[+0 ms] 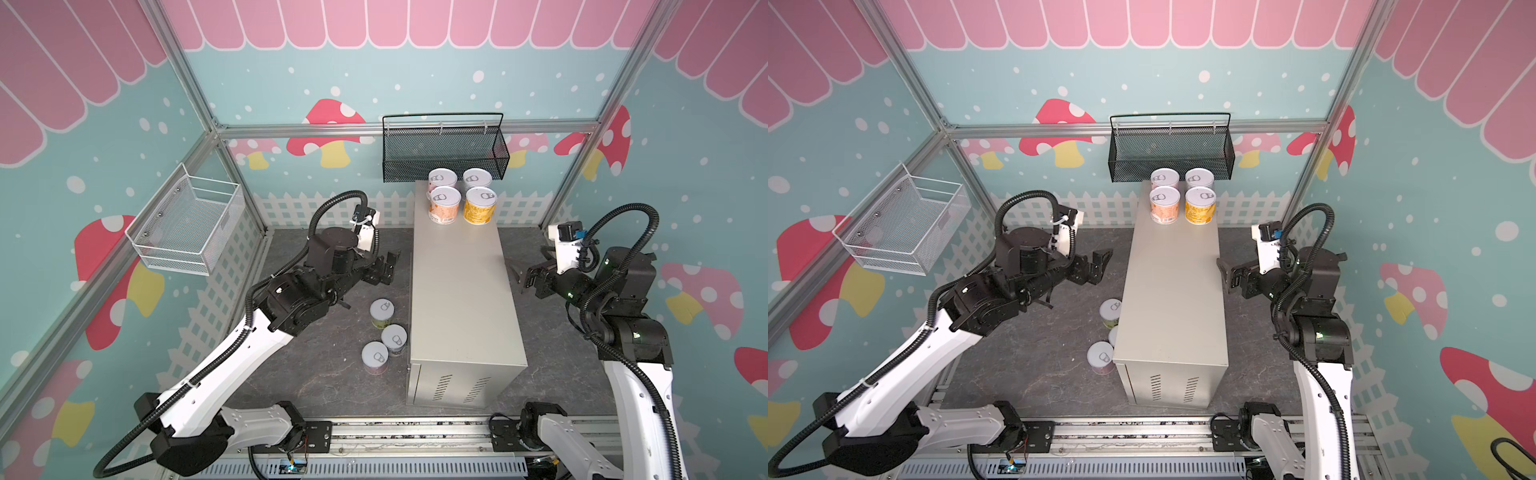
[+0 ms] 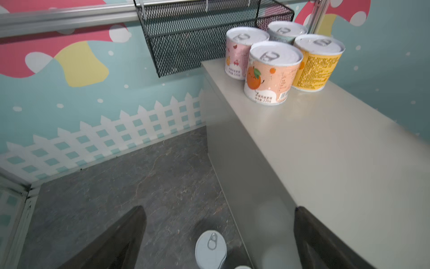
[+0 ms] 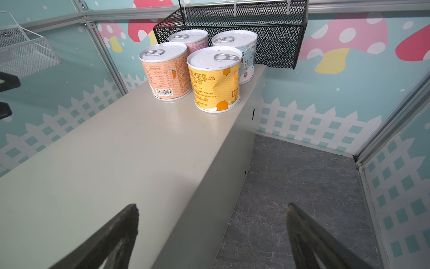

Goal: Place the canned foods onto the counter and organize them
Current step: 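Withdraw the left gripper down over the cans on the floor, then grasp the floor pink can with the left gripper while the right arm reaches over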

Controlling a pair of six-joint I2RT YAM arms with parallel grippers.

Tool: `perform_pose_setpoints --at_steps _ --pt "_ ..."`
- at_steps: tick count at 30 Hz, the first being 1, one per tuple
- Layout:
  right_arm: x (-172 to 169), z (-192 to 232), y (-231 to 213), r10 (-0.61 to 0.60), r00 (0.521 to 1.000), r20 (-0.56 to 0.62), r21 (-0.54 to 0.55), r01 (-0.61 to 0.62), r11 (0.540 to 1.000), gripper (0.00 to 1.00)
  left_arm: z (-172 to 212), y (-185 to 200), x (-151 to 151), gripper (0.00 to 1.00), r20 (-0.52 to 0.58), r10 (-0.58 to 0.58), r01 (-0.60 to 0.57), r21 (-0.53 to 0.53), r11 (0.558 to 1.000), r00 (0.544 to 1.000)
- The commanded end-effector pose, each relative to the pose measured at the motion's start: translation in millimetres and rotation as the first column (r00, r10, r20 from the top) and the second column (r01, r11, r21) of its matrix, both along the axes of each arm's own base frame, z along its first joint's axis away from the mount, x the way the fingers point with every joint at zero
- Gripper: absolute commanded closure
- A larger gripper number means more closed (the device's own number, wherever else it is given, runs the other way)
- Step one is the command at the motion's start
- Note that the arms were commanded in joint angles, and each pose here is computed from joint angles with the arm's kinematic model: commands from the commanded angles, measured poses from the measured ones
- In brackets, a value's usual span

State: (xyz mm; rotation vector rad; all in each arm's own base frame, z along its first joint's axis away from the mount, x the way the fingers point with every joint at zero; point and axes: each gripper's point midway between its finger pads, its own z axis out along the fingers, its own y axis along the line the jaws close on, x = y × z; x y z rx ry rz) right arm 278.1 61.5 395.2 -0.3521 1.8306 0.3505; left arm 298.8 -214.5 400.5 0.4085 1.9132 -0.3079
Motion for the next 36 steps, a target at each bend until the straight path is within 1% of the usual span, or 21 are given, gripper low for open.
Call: perform_pose_setpoints --at_steps 1,4,9,13,16,21,26,29,32,34,36 --pt "-2 6 7 0.035 0.999 0.019 0.02 -0.036 0.999 0.01 -40 22 -18 0.01 -0.128 0.046 -0.037 0.074 0.997 0.991" --pt "-7 7 13 0.066 0.998 0.009 0.04 -0.066 0.997 0.01 -64 38 -35 0.01 -0.193 0.077 -0.063 0.077 0.995 0.978" --pt "-14 11 30 0.12 0.993 -0.01 0.054 -0.12 0.991 0.01 -107 54 -57 0.01 -0.289 0.11 -0.102 0.046 0.994 0.951" --pt "-14 12 61 0.164 0.986 -0.033 0.037 -0.163 0.986 0.01 -133 61 -66 0.01 -0.338 0.136 -0.134 0.03 0.99 0.931" --pt "-16 14 84 0.201 0.979 -0.043 0.043 -0.199 0.979 0.01 -149 61 -70 0.01 -0.372 0.135 -0.139 0.017 0.99 0.919" --pt "-19 12 120 0.248 0.966 -0.067 0.032 -0.247 0.969 0.0 -178 58 -77 0.01 -0.452 0.136 -0.144 0.016 0.989 0.881" --pt "-29 13 171 0.302 0.949 -0.094 -0.034 -0.306 0.951 0.0 -204 58 -87 0.01 -0.52 0.135 -0.152 0.011 0.988 0.843" --pt "-39 9 207 0.325 0.936 -0.133 -0.114 -0.34 0.934 0.0 -221 54 -94 0.01 -0.575 0.125 -0.15 0.005 0.989 0.809" --pt "-49 4 234 0.316 0.933 -0.171 -0.208 -0.348 0.914 0.0 -236 46 -101 0.01 -0.627 0.091 -0.134 -0.021 0.991 0.774" --pt "-57 3 249 0.317 0.931 -0.18 -0.241 -0.354 0.903 0.0 -244 41 -106 0.01 -0.651 0.07 -0.127 -0.04 0.991 0.756" --pt "-67 3 261 0.333 0.924 -0.187 -0.253 -0.373 0.893 0.0 -250 35 -111 0.01 -0.67 0.037 -0.109 -0.065 0.992 0.741"
